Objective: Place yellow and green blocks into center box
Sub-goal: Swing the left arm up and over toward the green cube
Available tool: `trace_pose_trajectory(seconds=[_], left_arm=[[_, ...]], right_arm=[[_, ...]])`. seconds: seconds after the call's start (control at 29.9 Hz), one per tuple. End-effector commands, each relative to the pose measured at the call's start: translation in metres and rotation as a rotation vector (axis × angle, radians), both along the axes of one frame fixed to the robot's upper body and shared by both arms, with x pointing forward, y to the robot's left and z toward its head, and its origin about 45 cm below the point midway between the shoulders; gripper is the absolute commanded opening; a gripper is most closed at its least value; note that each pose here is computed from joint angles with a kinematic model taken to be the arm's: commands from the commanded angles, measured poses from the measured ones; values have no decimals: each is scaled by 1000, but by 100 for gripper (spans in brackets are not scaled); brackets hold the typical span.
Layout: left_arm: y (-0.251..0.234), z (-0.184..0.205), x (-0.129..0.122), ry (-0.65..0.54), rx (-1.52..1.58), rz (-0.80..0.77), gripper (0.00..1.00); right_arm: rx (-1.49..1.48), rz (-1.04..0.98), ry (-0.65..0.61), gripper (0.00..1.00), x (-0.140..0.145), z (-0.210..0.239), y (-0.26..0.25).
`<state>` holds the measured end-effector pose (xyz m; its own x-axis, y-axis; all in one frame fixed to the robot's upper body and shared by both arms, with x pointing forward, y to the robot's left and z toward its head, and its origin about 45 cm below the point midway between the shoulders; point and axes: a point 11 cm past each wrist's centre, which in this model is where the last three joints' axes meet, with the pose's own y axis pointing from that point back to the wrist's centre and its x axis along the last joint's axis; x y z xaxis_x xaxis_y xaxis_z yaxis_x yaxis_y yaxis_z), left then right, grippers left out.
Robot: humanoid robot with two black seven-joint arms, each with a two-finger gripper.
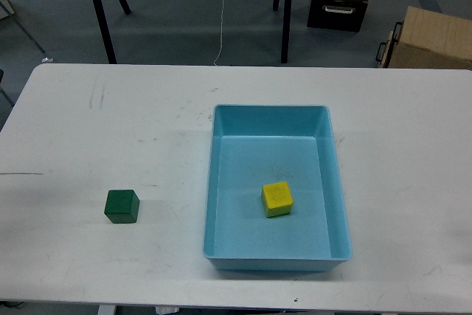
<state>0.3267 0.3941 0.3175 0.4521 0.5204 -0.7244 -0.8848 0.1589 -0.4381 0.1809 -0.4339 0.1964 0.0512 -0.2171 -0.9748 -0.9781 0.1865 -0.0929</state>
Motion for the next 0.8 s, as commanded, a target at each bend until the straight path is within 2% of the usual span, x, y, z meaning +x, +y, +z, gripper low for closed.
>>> trace_pose_trajectory(seconds=[0.0, 0.13, 0.37, 0.6, 0.77], left_arm=[[-13, 33, 16, -15, 185, -95, 100], [-31, 59, 24, -34, 329, -178, 100], [-46, 92, 41, -33, 504, -199, 100], [-98, 96, 81, 19, 733, -289, 100], [-152, 104, 103, -4, 924, -386, 100]], right_arm=[[4, -2, -4, 97, 0, 0, 1], [-1, -8, -6, 97, 0, 1, -2], [7, -4, 1, 97, -2, -1, 1], [15, -8, 1, 97, -2, -4, 2], [15, -12, 8, 97, -3, -6, 1]])
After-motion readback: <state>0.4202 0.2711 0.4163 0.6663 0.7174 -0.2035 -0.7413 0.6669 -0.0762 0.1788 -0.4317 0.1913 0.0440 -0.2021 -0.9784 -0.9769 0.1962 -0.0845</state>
